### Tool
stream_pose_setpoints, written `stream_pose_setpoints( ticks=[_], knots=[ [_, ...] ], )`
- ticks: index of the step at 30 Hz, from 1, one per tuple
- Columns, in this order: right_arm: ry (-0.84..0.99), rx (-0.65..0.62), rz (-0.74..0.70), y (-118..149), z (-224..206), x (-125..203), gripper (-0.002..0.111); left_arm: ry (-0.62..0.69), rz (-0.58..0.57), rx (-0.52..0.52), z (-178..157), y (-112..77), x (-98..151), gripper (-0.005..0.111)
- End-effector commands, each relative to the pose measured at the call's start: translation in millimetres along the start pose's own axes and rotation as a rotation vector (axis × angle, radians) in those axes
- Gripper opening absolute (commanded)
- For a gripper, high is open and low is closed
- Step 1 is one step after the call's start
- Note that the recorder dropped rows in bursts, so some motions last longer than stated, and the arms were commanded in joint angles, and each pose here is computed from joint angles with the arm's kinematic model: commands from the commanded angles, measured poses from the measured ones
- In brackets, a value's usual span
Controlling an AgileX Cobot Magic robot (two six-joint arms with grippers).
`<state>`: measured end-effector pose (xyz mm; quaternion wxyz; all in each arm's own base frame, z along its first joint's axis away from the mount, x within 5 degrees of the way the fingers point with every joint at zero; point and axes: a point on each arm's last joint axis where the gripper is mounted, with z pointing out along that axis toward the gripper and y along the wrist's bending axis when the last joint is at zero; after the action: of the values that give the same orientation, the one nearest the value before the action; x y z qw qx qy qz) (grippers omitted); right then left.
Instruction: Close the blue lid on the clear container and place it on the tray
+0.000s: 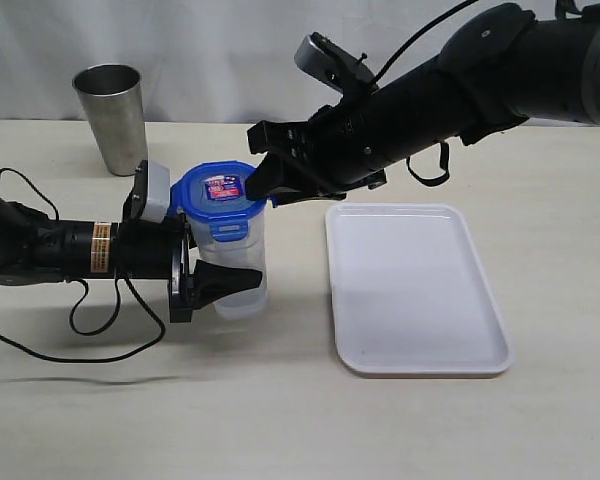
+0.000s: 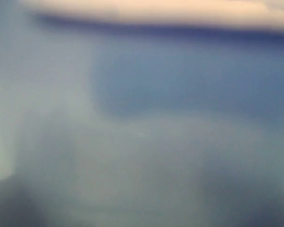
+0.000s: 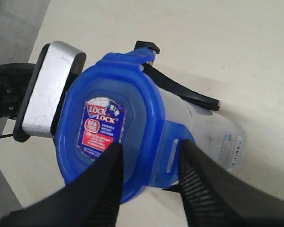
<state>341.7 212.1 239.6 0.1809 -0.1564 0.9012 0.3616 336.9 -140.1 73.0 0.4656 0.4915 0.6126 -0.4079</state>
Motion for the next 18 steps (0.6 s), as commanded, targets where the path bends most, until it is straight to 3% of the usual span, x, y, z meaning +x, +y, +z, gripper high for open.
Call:
stream_pose_setpoints(
  ticks=[1, 7, 18],
  knots=[
    [0.088, -0.025, 0.0, -4, 11, 9, 0.038, -0.004, -0.006, -0.008, 2, -0.9, -2, 0.0],
    [0.156, -0.045, 0.049, -16, 30, 16, 0.038, -0.001, -0.003, -0.001, 2, -1.6, -1, 0.0],
    [0.199, -0.007, -0.03, -18, 25, 20, 0.038, -0.001, -0.003, 0.002, 3, -2.3, -2, 0.0]
  ],
)
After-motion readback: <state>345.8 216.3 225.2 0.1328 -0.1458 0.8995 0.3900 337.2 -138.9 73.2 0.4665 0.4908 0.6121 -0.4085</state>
